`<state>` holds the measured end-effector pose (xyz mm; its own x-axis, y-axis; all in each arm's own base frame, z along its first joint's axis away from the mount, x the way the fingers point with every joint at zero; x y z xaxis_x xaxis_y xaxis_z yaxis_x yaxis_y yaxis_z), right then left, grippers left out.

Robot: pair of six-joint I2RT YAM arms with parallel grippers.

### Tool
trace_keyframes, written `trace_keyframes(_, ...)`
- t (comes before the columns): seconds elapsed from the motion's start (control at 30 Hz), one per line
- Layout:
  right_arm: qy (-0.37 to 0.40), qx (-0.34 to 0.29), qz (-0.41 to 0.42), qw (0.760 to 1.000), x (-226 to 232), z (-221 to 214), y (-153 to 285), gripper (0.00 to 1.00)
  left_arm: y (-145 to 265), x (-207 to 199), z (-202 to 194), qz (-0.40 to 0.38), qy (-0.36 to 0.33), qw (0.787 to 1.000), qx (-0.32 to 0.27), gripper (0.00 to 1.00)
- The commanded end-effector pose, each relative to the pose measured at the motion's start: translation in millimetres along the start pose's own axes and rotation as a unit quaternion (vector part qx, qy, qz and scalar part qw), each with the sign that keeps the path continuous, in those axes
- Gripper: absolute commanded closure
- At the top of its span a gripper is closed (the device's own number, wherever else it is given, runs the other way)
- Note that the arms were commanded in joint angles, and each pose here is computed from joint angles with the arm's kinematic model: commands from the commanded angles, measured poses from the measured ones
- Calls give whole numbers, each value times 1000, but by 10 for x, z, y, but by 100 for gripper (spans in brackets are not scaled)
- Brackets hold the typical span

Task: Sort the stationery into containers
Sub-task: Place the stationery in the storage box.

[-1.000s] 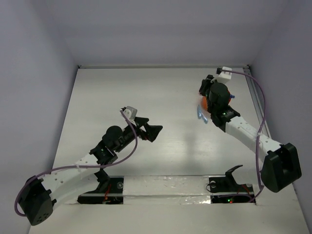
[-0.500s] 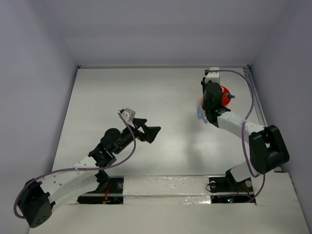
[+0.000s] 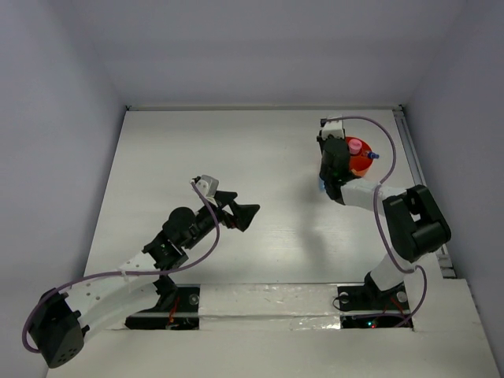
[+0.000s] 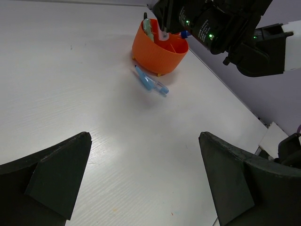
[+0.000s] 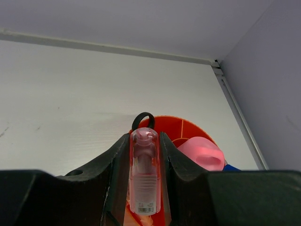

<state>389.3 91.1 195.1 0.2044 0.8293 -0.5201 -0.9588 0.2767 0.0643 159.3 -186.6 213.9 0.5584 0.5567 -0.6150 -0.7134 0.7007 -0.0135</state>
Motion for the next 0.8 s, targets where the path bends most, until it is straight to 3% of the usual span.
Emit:
trace_keyframes(0.0, -26, -23, -44, 998, -95, 37, -62, 96, -1, -46, 73, -18, -5, 999, -27, 1)
trace_keyframes(0.4, -46, 8, -63, 997, -124, -186, -80, 87, -13, -39, 60, -17, -5, 1000, -25, 1)
trace_keyframes(0.5, -60, 10, -58, 996, -122, -189, -56, 78, -15, -37, 57, -17, -5, 1000, -24, 1)
trace_keyframes(0.67, -71, 16, -42, 996, -162, -90, -22, 54, -17, -38, 57, -16, -4, 1000, -24, 1)
trace_keyframes(0.77, -89, 13, -25, 996, -226, 22, 42, 47, -16, -36, 60, -15, -5, 1000, -25, 1)
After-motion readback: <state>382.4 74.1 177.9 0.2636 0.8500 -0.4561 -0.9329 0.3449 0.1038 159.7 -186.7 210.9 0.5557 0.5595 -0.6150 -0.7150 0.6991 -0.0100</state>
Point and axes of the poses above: each gripper's point midway between its finger pads, its own y axis back along the fingers, its own x axis along the line the jaws close on, z = x × y, the point moved 8 cm from there along y, back along the fingers, and after that the axes turned 13 degrees about y, right-handed, at the moved point
